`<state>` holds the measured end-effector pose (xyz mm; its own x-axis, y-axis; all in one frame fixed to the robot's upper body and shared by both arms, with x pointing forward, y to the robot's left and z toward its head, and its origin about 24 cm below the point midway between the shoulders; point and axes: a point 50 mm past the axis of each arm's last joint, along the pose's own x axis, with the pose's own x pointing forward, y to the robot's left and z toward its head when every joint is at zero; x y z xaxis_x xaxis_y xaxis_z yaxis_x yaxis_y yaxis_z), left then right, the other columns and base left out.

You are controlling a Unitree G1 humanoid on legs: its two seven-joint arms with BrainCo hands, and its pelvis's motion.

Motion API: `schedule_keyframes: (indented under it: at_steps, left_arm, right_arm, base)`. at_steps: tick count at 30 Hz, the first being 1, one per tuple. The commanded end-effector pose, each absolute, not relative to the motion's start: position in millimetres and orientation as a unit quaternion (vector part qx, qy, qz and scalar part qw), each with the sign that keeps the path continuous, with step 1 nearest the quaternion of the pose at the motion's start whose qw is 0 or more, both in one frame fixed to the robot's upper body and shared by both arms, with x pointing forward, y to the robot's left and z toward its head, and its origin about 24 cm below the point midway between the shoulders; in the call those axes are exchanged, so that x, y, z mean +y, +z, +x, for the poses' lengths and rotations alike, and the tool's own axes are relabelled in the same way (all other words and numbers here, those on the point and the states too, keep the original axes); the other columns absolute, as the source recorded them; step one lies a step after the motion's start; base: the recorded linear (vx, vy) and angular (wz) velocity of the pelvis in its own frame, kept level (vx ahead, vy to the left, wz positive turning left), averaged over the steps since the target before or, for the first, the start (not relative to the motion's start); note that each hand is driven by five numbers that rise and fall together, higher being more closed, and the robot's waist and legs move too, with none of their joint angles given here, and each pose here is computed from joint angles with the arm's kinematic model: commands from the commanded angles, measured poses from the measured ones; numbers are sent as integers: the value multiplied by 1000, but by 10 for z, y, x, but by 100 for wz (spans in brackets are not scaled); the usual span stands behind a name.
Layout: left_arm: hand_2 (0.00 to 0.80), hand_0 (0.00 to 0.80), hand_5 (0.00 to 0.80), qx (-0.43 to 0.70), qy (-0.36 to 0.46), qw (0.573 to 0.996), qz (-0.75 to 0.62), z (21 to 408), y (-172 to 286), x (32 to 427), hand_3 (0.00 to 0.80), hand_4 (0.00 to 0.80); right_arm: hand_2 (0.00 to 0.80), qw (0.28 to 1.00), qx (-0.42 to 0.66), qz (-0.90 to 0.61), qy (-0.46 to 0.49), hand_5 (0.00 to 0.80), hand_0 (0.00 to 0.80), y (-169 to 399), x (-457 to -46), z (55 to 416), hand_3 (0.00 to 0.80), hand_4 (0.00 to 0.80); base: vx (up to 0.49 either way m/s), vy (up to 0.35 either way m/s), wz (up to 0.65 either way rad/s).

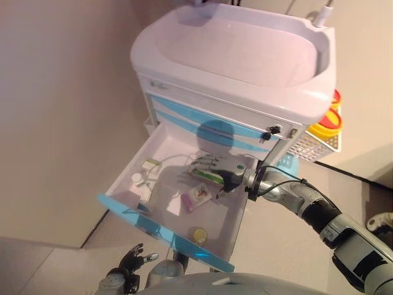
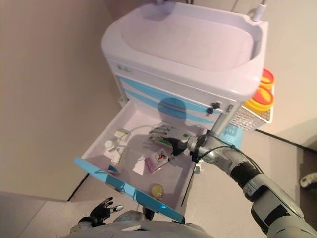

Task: Open the drawer and pick up the medicine

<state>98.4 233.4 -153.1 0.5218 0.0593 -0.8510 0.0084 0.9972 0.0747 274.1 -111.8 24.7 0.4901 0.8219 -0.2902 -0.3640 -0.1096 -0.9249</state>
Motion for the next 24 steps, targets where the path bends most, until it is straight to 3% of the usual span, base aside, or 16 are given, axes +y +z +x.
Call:
schedule_keyframes:
  at_steps: [1,6,24]
  left_arm:
    - [0,0,0,489,-21,868,83,1112,-1488,2412,0,0]
    - [0,0,0,497,-18,862,94,1088,-1489,2461,0,0]
    - [0,0,0,447,-63,887,95,1315,-1436,2273,0,0]
  right_arm:
    - [0,615,-223,-583,482,0,0,286,-992,2752,0,0]
    - [0,582,-211,-607,499,0,0,50,-1065,2653,0,0]
    - [0,595,-199,-614,479,0,0,-444,-1070,2322,0,0]
  base:
    - [4,-40,21]
    - [6,-33,17]
    - [-17,-7,4]
